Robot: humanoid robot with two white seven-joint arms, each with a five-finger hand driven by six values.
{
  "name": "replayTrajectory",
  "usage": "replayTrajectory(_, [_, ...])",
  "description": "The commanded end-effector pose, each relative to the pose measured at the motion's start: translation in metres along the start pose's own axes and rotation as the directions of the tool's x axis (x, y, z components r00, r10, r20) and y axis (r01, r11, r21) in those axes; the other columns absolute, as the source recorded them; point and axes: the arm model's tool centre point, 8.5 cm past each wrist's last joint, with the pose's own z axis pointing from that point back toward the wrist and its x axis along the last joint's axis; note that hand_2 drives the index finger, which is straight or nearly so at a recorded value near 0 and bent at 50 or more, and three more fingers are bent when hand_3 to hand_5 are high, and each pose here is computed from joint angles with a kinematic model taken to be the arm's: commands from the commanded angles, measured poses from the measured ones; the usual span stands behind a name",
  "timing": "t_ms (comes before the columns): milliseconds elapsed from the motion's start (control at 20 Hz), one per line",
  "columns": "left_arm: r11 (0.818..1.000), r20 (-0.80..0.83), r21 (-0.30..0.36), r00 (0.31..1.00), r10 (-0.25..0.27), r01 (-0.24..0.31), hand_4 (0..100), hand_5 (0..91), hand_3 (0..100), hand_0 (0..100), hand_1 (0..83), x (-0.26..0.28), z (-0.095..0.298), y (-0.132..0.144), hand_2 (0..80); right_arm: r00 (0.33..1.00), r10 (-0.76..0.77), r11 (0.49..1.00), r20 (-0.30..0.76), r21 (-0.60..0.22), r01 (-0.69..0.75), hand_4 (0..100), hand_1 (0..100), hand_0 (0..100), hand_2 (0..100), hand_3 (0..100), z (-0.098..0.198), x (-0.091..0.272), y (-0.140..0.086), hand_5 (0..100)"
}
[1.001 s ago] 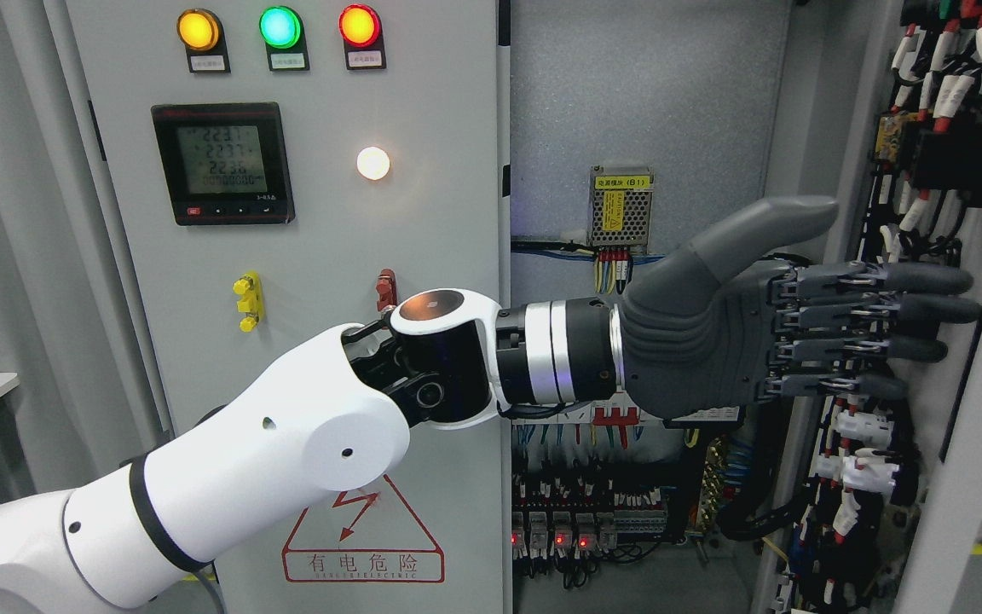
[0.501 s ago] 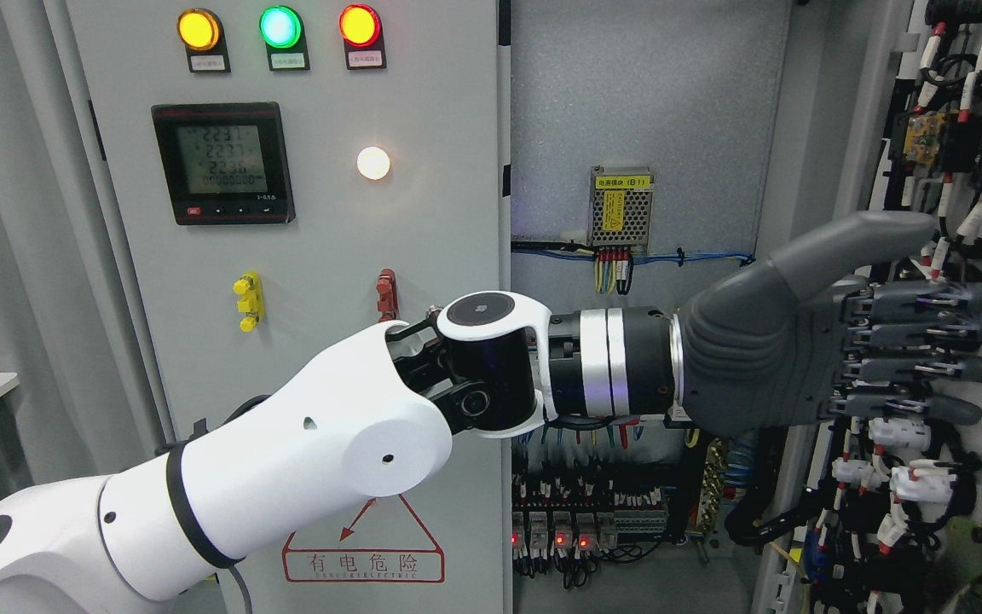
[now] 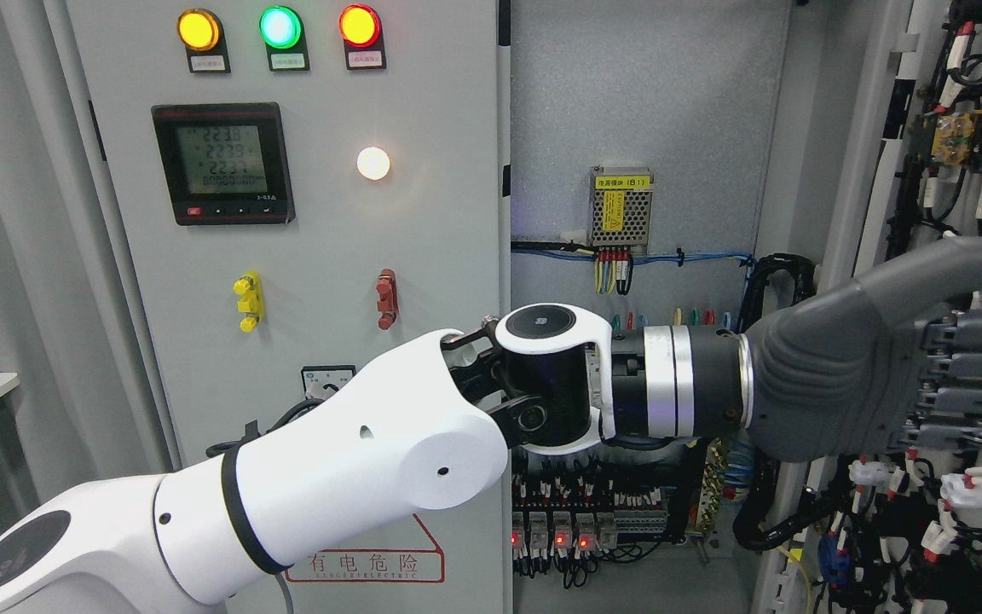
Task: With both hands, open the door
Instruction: 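Push the button door outward with the left hand, swinging it wide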
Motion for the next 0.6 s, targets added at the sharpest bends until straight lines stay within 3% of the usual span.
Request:
replayTrajectory(0, [1.000,-0.005,0.004,1.000,0.021,-0.021,3,0.0,3,29,0.0,-0.006,-0.019,0.006,2.8,1.000,0.004,1.000,-0.012,-0.005,-0.004,0,0,22,0,0,0.001,0.002,-0.003,0])
replayTrajectory(551, [0.999,-0.002,0.047,1.000,0.029,-0.029,3,0.0,3,29,0.0,-0.007,-0.013,0.019,2.9,1.000,0.004,1.000,-0.012,-0.005,-0.004,0,0,22,0,0,0.001,0.002,-0.003,0])
